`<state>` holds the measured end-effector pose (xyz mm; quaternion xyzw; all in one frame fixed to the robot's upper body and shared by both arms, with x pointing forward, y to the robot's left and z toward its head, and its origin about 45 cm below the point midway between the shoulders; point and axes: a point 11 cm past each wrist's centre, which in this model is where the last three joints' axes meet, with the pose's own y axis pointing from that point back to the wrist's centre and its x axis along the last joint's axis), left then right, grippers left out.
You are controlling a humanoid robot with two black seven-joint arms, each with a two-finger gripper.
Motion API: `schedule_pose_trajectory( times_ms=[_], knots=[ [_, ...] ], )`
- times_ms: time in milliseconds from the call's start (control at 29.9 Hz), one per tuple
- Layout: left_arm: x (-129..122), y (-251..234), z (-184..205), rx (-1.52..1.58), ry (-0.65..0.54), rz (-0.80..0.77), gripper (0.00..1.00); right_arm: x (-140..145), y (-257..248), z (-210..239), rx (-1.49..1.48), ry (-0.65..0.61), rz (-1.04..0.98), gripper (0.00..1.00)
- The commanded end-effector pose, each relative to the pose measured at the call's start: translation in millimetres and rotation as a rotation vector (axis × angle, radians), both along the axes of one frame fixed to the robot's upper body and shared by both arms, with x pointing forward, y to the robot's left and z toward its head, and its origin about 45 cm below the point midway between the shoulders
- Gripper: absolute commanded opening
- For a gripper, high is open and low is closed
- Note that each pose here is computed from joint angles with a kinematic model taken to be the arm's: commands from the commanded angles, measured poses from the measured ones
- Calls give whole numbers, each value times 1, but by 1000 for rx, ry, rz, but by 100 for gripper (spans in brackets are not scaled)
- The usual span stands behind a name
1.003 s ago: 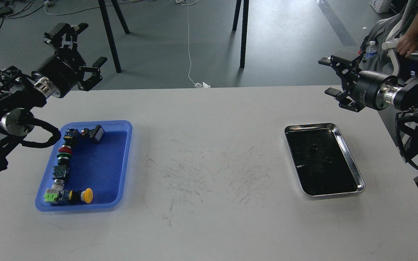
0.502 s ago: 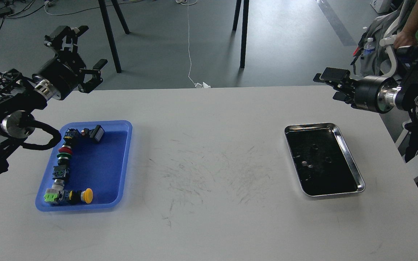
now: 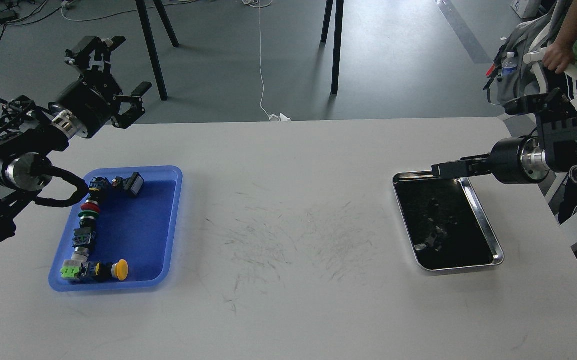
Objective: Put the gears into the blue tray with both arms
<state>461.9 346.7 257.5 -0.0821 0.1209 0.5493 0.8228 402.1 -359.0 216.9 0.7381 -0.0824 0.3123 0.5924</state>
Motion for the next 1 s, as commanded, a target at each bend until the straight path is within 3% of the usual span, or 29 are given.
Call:
schedule_pose_trajectory(
  times_ms=[0, 268, 602, 702, 903, 970],
  knots=[
    [0, -1, 0, 0, 1, 0, 99, 3, -8, -13, -99, 2, 52, 97],
    [-1, -1, -3, -2, 7, -1, 99, 14, 17, -39, -176, 15, 144, 96],
    [-3, 1, -7, -1, 13, 4, 99, 6, 26, -62, -277, 72, 301, 92],
    [-4, 2, -8, -5, 8, 10, 99, 10, 22, -63, -295, 64, 293, 85],
    [-6, 4, -11, -8, 7, 16, 99, 7, 22, -70, -296, 73, 292, 84],
    [-6, 4, -11, -9, 7, 14, 99, 6, 23, -73, -295, 78, 292, 79]
  ],
)
